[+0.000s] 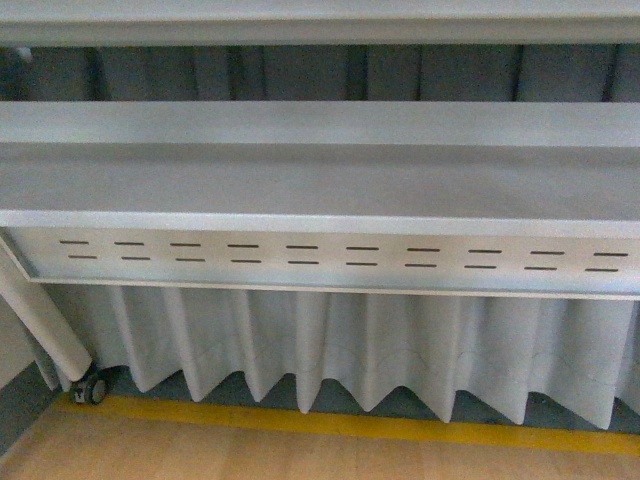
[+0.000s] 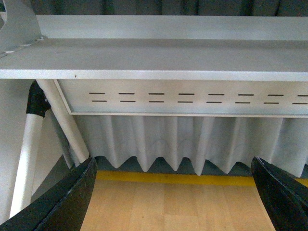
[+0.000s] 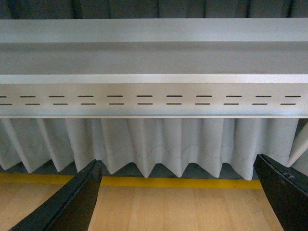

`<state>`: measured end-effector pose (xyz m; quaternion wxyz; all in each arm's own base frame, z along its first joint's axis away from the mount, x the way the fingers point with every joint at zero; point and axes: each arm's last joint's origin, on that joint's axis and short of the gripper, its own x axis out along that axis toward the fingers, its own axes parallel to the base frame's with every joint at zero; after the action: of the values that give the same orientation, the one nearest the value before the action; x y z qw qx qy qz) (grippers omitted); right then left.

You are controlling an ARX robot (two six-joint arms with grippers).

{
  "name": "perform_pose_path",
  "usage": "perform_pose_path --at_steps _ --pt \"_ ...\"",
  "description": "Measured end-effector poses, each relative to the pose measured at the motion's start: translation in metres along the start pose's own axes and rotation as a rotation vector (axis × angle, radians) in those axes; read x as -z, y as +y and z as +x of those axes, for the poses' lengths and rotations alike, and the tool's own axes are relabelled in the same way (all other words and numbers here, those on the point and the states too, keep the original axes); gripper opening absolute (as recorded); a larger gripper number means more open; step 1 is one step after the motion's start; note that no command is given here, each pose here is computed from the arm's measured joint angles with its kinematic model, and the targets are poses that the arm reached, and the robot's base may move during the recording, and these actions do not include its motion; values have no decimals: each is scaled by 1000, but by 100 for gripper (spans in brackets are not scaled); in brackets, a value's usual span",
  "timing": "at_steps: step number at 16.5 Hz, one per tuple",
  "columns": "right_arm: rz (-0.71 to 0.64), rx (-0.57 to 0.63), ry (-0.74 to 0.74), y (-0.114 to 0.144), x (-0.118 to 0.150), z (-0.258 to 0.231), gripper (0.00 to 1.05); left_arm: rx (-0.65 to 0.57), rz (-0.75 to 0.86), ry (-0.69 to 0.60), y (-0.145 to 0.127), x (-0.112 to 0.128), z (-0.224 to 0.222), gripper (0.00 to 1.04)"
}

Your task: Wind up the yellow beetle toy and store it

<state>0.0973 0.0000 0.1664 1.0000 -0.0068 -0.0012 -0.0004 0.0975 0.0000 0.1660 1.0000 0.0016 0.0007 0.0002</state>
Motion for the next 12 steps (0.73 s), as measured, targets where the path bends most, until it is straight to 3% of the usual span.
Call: perform_pose_path --at_steps 12 --pt "0 0 0 0 0 0 98 0 0 0 0 0 0 98"
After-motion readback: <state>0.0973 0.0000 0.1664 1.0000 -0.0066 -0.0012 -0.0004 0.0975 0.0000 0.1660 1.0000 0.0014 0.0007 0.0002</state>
